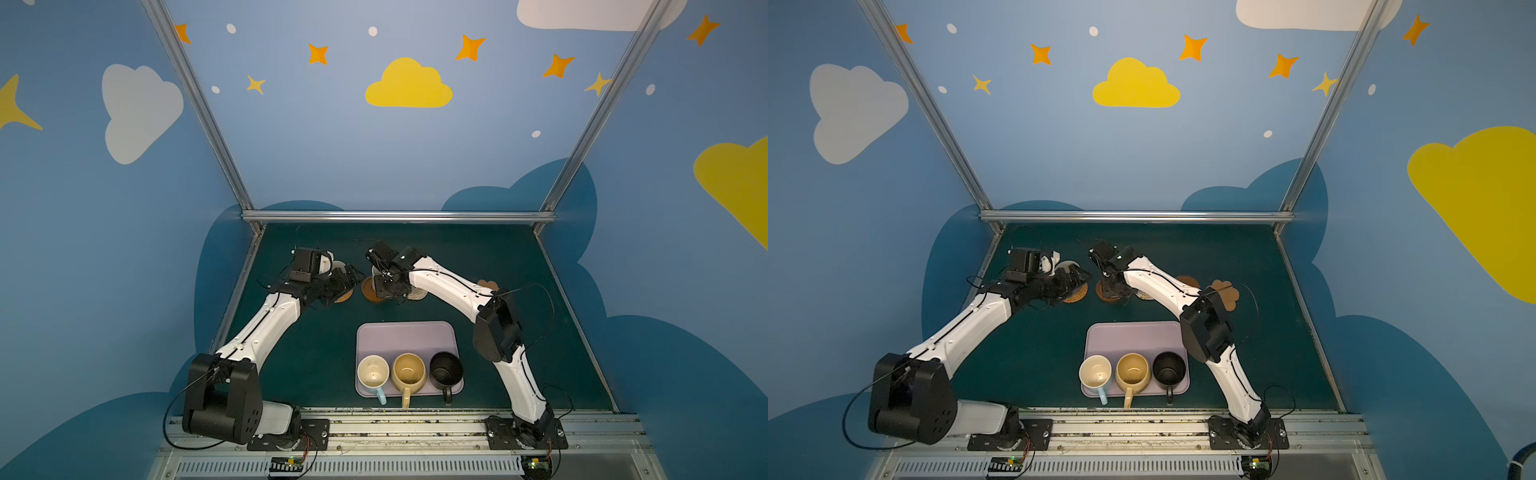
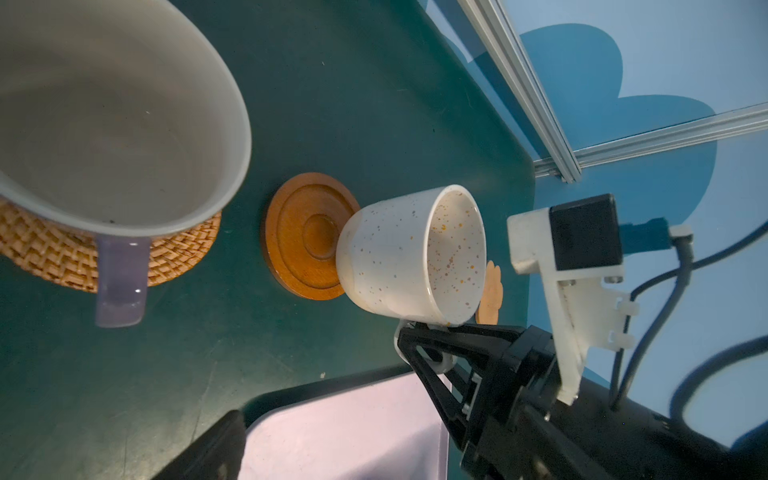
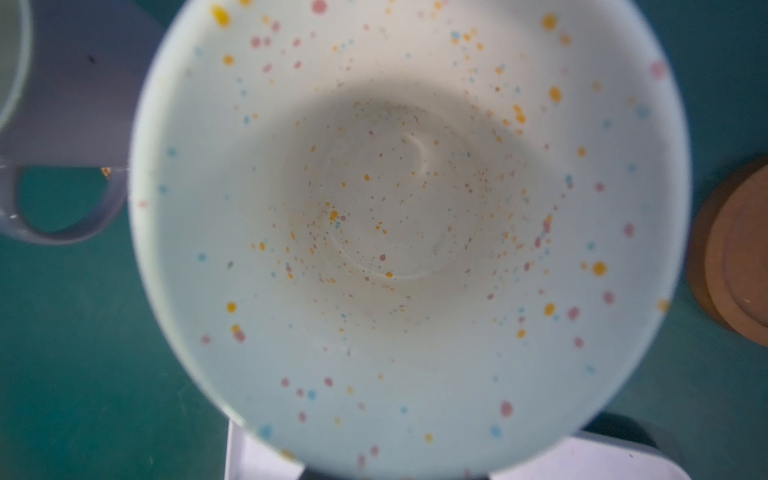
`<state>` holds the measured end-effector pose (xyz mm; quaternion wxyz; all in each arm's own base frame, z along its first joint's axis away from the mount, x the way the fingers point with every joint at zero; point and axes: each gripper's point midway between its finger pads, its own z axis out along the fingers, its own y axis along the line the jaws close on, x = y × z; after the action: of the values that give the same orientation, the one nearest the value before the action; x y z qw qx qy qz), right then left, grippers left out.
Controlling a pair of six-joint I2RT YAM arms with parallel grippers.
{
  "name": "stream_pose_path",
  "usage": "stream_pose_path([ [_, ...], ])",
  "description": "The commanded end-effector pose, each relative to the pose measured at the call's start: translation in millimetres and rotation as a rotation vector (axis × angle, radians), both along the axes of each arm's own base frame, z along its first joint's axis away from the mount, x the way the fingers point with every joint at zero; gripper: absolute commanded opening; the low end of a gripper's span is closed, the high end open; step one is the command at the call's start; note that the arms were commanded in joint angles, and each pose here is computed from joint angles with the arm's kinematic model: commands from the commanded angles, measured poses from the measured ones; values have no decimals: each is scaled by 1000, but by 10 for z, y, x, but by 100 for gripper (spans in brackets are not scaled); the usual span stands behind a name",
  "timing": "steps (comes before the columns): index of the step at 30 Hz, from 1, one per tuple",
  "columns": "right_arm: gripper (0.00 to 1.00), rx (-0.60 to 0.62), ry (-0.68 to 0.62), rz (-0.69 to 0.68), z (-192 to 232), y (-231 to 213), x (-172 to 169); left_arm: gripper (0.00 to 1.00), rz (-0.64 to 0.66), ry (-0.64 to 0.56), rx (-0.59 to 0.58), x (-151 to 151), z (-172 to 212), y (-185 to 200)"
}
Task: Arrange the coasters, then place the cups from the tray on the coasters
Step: 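Carry the white speckled mug over the brown wooden coaster with the right gripper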
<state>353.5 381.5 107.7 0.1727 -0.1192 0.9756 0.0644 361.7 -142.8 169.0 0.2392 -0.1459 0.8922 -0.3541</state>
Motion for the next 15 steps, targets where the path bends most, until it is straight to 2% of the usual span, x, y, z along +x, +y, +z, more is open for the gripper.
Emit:
stream_pose_path([
  [1,0,81,-77,-20,264,128,202,100,4,-43,34,88,93,46],
  [15,0,78,-35,-17,58,264,234,100,14,-29,60,-1,28,89],
])
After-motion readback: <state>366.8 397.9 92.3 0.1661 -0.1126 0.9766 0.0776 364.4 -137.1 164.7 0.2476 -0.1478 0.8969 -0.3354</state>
